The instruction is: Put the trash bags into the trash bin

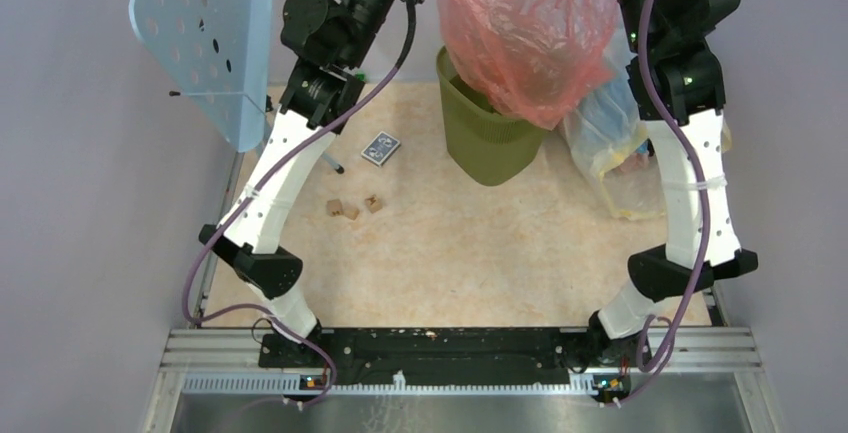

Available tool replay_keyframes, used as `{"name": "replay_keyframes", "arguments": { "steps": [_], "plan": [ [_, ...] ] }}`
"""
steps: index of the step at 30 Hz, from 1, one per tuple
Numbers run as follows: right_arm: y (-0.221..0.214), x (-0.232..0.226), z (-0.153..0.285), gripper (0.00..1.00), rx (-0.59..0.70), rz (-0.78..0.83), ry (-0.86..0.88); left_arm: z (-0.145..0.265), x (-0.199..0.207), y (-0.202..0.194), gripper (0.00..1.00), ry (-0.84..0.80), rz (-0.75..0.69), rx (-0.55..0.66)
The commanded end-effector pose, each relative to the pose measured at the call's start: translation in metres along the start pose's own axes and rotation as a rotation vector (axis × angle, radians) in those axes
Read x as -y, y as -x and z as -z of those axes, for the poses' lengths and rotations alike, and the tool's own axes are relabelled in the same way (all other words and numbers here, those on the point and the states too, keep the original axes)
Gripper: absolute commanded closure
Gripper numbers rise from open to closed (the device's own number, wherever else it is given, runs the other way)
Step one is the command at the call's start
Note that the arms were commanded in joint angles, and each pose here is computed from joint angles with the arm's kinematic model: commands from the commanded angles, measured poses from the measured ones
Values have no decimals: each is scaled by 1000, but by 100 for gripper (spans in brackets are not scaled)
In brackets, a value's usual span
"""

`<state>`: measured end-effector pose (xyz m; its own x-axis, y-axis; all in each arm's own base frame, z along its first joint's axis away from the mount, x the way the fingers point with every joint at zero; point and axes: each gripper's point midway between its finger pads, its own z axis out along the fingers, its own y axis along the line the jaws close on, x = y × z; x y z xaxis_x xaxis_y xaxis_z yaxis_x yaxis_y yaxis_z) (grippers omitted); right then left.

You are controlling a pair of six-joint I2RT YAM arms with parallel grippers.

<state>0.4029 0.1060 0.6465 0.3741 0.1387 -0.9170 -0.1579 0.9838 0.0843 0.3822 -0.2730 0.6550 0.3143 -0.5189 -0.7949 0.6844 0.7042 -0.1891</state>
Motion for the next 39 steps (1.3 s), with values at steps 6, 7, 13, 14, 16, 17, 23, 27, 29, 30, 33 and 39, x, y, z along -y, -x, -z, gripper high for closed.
{"name": "replay_keyframes", "arguments": {
  "steps": [6,7,13,14,16,17,23,27,29,30,33,39],
  "plan": [
    [-29,20,-20,100,-23,-47,-38,-6,-49,-27,100,49,43,-38],
    [-37,22,-21,100,-37,-47,-39,-4,-55,-34,100,57,50,-52],
    [-82,39,-26,100,-129,-54,-66,3,-66,-80,100,65,56,-161],
    [-89,42,-27,100,-147,-59,-67,6,-69,-90,100,71,61,-180],
    [-102,47,-26,100,-176,-74,-65,10,-74,-106,100,80,67,-212],
    [-109,48,-26,100,-192,-73,-57,12,-76,-114,100,84,71,-230],
    [-138,42,-19,100,-286,-53,-7,20,-83,-129,100,110,88,-289],
    [-144,33,0,59,-376,-74,36,30,-84,-136,100,112,129,-327],
    [-140,28,14,38,-405,-108,49,36,-79,-139,100,91,148,-341],
    [-140,27,22,33,-421,-126,49,39,-78,-141,100,88,155,-346],
    [-141,24,44,26,-465,-167,45,45,-77,-148,100,84,172,-366],
    [-150,25,82,32,-580,-195,24,50,-70,-147,100,49,178,-365]
  ]
}}
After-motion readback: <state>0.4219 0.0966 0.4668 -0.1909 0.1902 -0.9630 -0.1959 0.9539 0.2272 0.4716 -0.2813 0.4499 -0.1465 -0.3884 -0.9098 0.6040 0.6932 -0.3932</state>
